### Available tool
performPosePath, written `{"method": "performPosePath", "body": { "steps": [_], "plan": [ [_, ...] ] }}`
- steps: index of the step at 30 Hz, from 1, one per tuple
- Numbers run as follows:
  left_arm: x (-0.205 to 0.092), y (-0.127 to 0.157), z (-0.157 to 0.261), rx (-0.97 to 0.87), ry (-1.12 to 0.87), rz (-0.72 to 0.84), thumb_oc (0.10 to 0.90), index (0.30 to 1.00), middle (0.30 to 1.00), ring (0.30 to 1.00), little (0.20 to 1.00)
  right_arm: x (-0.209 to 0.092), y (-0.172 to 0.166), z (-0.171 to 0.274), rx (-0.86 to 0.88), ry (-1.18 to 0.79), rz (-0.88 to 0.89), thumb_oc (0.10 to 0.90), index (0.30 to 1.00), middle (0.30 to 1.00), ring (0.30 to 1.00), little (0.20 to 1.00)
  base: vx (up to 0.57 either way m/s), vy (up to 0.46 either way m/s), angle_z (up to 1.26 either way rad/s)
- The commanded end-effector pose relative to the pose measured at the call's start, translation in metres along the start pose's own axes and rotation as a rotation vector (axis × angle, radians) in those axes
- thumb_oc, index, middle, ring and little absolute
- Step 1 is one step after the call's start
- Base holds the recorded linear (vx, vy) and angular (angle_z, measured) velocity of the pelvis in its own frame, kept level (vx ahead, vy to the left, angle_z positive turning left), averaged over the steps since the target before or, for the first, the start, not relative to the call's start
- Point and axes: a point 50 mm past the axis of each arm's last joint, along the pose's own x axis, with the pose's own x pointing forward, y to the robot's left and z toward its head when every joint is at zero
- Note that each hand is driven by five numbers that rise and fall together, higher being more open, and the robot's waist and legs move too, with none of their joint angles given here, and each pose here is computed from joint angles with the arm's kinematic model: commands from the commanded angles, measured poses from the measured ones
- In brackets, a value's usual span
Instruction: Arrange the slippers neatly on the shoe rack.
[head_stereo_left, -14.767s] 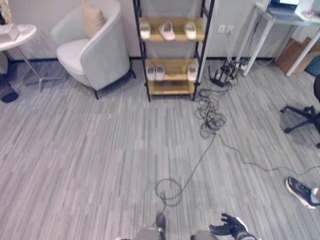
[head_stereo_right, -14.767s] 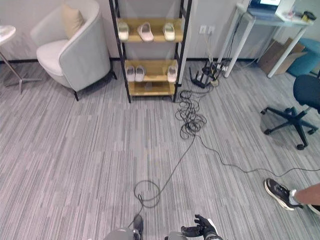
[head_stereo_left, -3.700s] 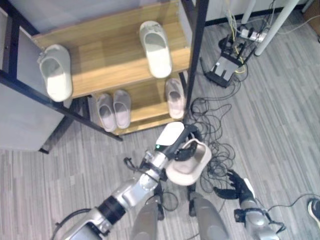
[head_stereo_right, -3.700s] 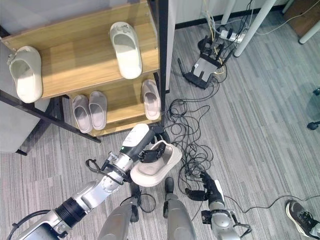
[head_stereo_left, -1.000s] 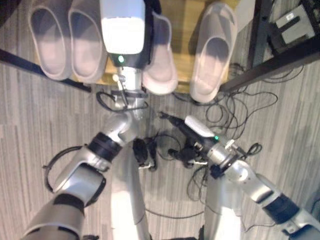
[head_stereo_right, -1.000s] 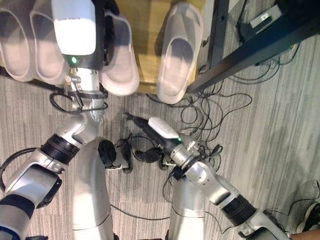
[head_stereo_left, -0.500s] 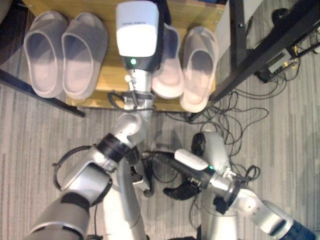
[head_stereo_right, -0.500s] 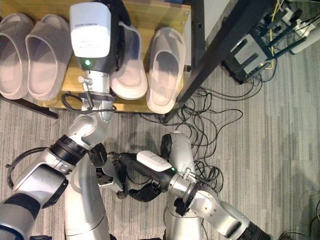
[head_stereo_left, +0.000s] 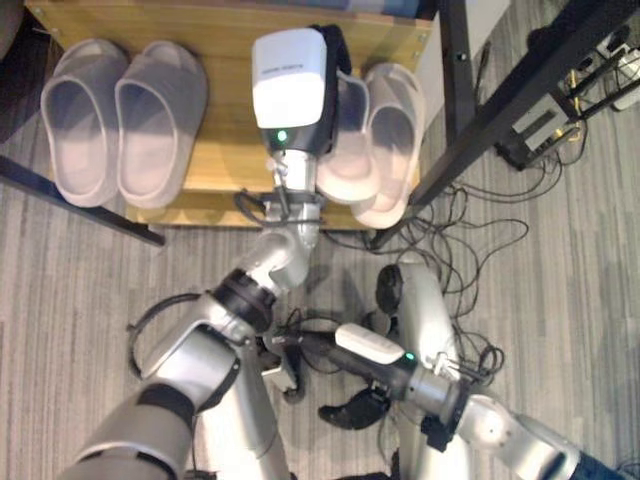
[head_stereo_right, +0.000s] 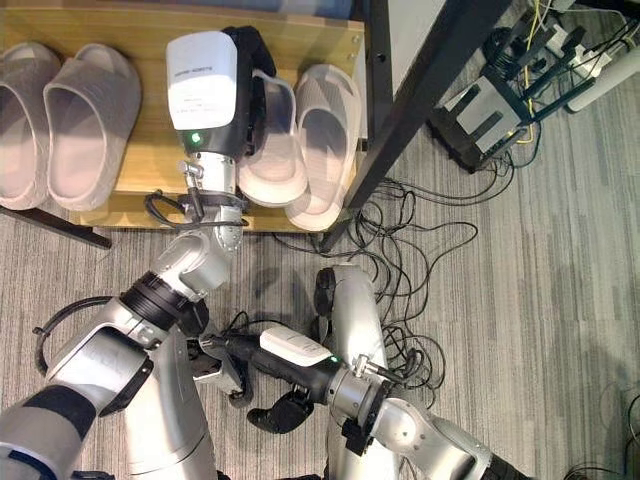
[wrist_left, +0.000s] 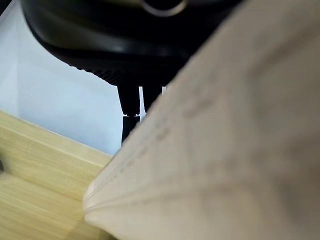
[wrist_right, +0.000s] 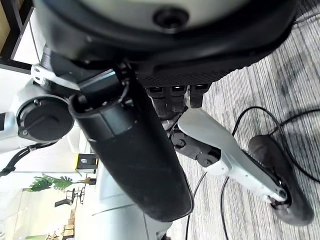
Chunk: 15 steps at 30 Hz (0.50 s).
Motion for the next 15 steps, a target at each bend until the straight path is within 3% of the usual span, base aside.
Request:
{"method": "performPosePath", "body": {
  "steps": [1,6,8,15],
  "plan": [
    [0.0163,0.0153,0.0344,-0.16,-0.127,0.118,0.4,0.3,0.3,0.3,0.3,-0.0042,0.0073,0.015,0.081,-0.091,-0.037,0.8,0.9,0.9,0.9,0.9,0.0,0.0,0.0],
    [0.0187,0.0176,0.0263,-0.146,-0.13,0.127,0.4,0.3,0.3,0.3,0.3,-0.0067,0.0064,0.0134,0.051,-0.087,-0.055,0.8,0.9,0.9,0.9,0.9,0.0,0.005,-0.03],
    [0.019,0.0167,0.0259,-0.163,-0.126,0.104,0.8,0.9,0.9,0.9,0.9,-0.0072,0.007,0.0125,0.053,-0.081,-0.066,0.8,0.9,0.9,0.9,0.9,0.0,0.003,-0.02],
    [0.0179,0.0139,0.0282,-0.199,-0.144,0.056,0.8,0.9,0.9,0.9,0.9,-0.005,0.0115,0.0097,0.067,-0.072,-0.06,0.8,0.9,0.9,0.9,0.9,0.0,0.0,0.0]
  ]
}}
